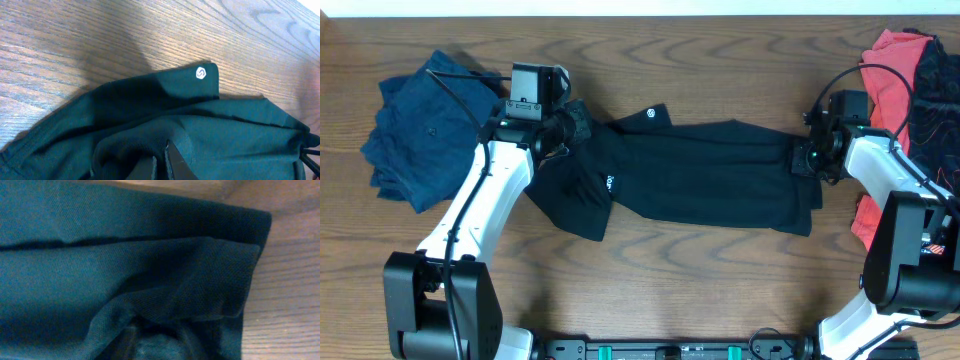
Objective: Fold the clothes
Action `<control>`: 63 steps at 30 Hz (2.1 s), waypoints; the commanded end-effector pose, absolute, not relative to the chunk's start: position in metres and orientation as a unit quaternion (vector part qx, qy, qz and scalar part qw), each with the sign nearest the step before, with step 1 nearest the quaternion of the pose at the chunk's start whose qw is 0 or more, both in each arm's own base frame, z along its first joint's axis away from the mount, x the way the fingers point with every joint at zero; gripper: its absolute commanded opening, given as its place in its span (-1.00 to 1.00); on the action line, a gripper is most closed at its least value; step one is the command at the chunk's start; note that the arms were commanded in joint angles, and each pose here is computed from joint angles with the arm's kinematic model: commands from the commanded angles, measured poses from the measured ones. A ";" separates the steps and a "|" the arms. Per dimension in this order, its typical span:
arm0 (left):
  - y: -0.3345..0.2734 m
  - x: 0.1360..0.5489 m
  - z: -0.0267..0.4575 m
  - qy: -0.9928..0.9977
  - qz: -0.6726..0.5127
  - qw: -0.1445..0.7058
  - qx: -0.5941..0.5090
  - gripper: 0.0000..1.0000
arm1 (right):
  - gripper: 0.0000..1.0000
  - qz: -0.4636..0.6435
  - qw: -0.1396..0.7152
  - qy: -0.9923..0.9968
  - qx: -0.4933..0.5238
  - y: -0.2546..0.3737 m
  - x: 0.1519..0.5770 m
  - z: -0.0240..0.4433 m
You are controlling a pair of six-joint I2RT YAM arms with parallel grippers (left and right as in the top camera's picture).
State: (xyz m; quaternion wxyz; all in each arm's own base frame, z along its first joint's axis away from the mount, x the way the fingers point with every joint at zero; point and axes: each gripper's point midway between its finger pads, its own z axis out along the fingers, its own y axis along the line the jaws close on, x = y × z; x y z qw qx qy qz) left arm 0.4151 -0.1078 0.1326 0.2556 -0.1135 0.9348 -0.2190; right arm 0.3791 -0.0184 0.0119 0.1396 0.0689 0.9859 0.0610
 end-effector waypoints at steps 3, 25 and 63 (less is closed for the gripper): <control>-0.107 0.415 0.131 0.936 -0.216 0.254 -0.111 -0.88 | -0.98 0.067 0.131 0.986 0.079 -0.015 0.375 0.004; -0.107 0.414 0.131 0.937 -0.215 0.252 -0.111 -0.88 | -0.16 0.068 0.129 0.987 0.069 -0.008 0.374 0.004; -0.105 0.406 0.132 0.940 -0.214 0.240 -0.113 -0.88 | -0.98 0.005 0.169 0.978 0.121 -0.037 0.371 0.054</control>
